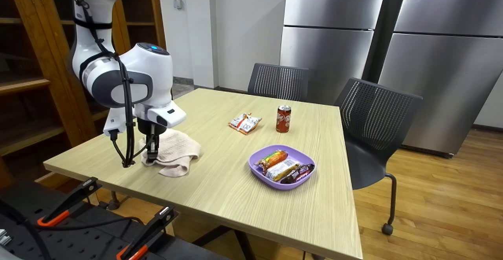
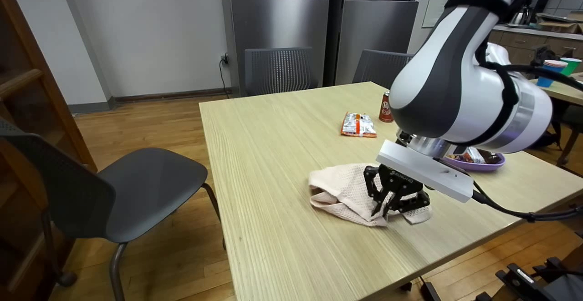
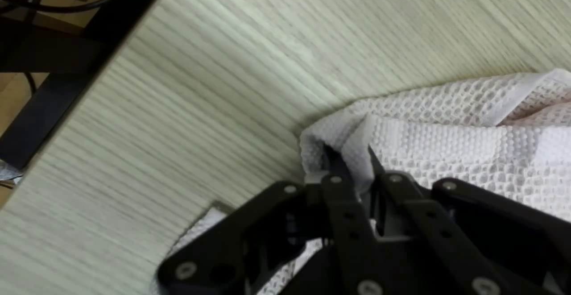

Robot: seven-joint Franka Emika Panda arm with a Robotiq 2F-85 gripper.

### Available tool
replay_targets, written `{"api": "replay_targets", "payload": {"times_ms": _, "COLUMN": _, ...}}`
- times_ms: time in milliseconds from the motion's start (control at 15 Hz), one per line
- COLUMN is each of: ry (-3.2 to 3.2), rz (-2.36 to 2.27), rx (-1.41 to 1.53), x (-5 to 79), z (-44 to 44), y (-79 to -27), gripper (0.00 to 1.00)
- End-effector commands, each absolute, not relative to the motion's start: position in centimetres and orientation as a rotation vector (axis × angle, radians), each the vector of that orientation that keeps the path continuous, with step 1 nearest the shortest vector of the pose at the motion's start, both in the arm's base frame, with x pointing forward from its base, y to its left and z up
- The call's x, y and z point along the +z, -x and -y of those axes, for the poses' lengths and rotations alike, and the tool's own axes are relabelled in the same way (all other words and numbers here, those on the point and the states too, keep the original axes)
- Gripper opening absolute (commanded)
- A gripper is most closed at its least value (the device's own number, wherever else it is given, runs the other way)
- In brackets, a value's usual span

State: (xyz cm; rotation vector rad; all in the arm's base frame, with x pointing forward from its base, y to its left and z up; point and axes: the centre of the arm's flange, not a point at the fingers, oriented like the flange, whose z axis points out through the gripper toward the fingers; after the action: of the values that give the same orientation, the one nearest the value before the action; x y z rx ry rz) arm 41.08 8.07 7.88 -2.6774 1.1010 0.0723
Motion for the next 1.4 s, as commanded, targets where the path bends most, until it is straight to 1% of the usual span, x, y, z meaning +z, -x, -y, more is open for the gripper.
{"api": "replay_targets", "payload": {"times_ms": 0, "ry": 2.679, "rz": -1.082, "rx": 0.05, "x": 8.8, "z": -7.6, "y": -40.7, "gripper": 0.0}}
{"api": "replay_targets", "payload": {"times_ms": 600, "ry": 2.689, "rz": -1.077, "rx": 0.039, "x": 9.7, "z": -7.2, "y": -40.7, "gripper": 0.01}}
{"api": "replay_targets", "payload": {"times_ms": 1333, "ry": 2.769, "rz": -1.009, "rx": 0.018, "x": 14.0, "z": -4.1, "y": -41.5, "gripper": 0.01}}
